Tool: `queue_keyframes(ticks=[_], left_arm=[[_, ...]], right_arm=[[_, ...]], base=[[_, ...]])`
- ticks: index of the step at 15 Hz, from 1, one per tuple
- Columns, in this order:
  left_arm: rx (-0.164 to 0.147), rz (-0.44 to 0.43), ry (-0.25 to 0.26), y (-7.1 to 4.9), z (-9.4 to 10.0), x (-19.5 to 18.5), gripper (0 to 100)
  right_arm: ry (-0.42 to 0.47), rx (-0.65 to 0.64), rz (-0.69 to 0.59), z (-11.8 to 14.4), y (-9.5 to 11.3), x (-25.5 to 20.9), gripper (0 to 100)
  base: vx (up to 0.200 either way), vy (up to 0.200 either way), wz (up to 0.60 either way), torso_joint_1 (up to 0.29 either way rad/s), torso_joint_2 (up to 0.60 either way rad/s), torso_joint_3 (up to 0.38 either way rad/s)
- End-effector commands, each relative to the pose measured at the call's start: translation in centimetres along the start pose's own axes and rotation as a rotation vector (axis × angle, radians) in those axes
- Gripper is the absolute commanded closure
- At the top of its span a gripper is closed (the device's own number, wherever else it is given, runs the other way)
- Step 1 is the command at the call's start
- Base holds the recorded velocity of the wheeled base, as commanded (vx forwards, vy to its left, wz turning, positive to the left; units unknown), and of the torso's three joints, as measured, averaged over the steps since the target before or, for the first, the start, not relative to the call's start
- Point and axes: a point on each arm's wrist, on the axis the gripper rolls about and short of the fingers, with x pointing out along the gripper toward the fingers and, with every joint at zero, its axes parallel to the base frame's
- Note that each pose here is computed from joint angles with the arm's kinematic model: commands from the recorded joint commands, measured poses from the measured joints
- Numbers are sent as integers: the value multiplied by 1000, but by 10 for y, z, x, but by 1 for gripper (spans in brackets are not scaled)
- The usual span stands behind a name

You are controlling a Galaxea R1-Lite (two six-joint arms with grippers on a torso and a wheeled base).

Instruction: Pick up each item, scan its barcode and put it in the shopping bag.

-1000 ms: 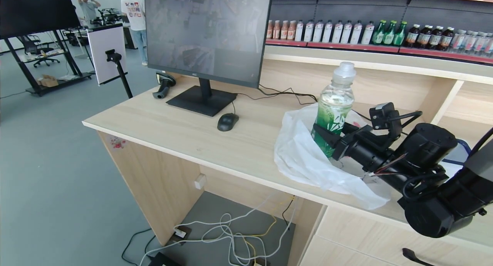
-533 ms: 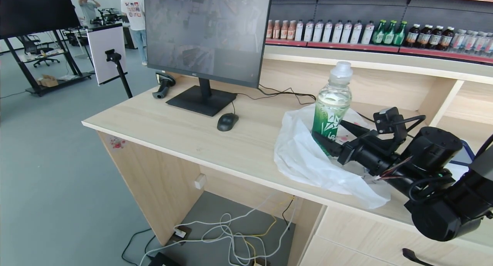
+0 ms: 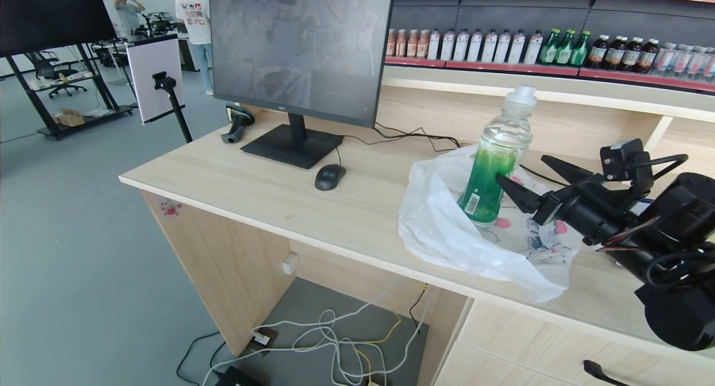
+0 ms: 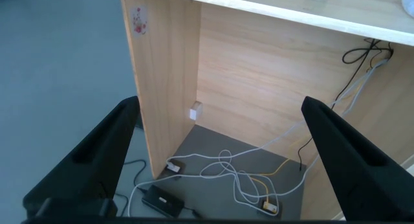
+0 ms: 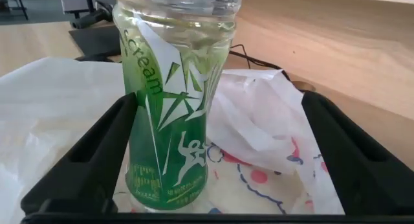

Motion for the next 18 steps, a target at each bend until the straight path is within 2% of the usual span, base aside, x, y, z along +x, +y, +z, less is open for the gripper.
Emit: queue_keyframes(ticks=[1,12,14,18], left_arm=[[0,-1,-1,0,0,0,0],[1,-1,-1,0,0,0,0],[1,-1,-1,0,0,0,0],[1,-1,-1,0,0,0,0]], right_arm=[[-22,-15,-17,15,-1,-16,0],[-63,-30,-30,45,11,-59,0],[-108,-49,-44,58,9,-64,0],[-109,-50,-46,60,10,-69,0]], base=[[0,0,0,0,0,0],[0,0,0,0,0,0],[0,0,-600,5,2,0],[0,0,-600,5,2,5]])
